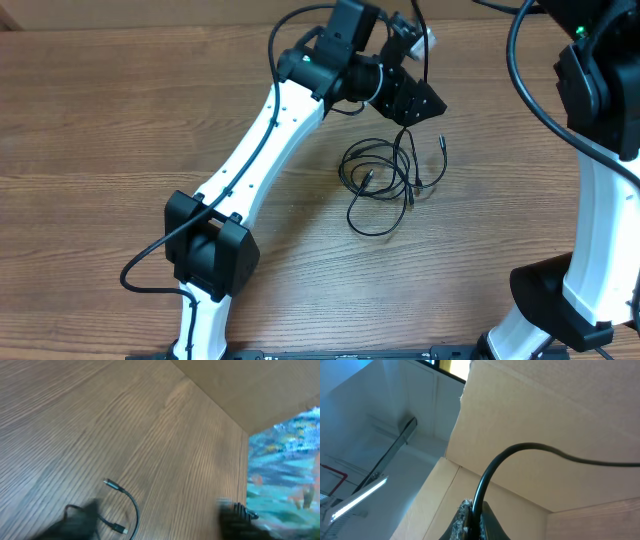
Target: Untangle cables
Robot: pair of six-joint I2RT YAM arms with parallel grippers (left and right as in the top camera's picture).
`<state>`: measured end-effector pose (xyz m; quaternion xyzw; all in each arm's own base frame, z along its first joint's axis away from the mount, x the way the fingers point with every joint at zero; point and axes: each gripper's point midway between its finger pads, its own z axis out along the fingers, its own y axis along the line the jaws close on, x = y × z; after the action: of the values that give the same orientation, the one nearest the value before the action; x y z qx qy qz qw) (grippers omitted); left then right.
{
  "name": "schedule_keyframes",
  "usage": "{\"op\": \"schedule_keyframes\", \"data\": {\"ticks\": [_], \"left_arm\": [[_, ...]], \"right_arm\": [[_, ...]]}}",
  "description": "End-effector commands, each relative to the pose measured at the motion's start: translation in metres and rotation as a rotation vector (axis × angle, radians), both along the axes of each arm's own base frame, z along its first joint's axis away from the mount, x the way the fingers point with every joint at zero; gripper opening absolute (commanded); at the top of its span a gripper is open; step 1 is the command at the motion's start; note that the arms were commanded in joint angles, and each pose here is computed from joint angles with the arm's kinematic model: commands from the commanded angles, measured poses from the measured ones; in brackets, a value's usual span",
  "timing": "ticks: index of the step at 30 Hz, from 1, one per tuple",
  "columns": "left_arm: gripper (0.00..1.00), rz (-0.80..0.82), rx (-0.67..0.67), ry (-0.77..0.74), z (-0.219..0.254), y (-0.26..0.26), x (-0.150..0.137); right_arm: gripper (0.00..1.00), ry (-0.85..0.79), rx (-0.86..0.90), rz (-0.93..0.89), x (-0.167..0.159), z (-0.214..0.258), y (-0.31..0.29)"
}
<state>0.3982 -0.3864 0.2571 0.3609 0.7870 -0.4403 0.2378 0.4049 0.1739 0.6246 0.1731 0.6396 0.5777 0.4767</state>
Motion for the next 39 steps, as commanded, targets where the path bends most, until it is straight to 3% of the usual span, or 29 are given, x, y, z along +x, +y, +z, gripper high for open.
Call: {"op": "schedule_keyframes", "data": {"ticks": [1,2,3,10,14,17,18,22,26,35,39], "left_arm": [[0.31,-0.012,0.006,-0.026,-0.001,-0.005,-0.001],[0.15,-0.012,0.006,-0.025,-0.001,-0.005,-0.001],[0.06,-0.011,0.006,-0.025,-0.001,-0.004,-0.001],[0.04,0.04,0.017,0.02,-0.004,0.012,0.01],[0.04,0.097,0.01,0.093,-0.002,0.019,0.015],[0.04,0.144,-0.022,0.091,0.017,0.029,0.026],[0.04,0.162,-0.039,0.09,0.027,0.033,0.029],[0.04,0.222,-0.132,0.115,0.073,0.047,0.04],[0.04,0.165,-0.263,0.15,0.124,0.053,0.031],[0.04,0.124,-0.416,0.102,0.193,0.056,0.024],[0.04,0.278,-0.444,0.088,0.213,0.077,0.047]], "right_arm": [[0.04,-0.008,0.005,0.015,-0.004,0.003,0.003],[0.04,-0.009,0.004,0.018,-0.004,0.003,0.003],[0.04,-0.01,0.002,0.018,-0.004,0.003,0.003],[0.04,0.022,-0.108,-0.109,0.014,-0.018,-0.036],[0.16,0.141,-0.251,-0.267,0.027,-0.059,-0.08],[0.38,0.288,-0.358,-0.384,0.027,-0.099,-0.116],[0.51,0.346,-0.377,-0.419,0.025,-0.112,-0.127],[0.8,0.534,-0.448,-0.521,0.009,-0.152,-0.159],[0.98,0.653,-0.514,-0.548,-0.008,-0.178,-0.169],[1.0,0.762,-0.722,-0.423,-0.017,-0.22,-0.167],[1.0,0.837,-0.745,-0.396,-0.015,-0.244,-0.166]]}}
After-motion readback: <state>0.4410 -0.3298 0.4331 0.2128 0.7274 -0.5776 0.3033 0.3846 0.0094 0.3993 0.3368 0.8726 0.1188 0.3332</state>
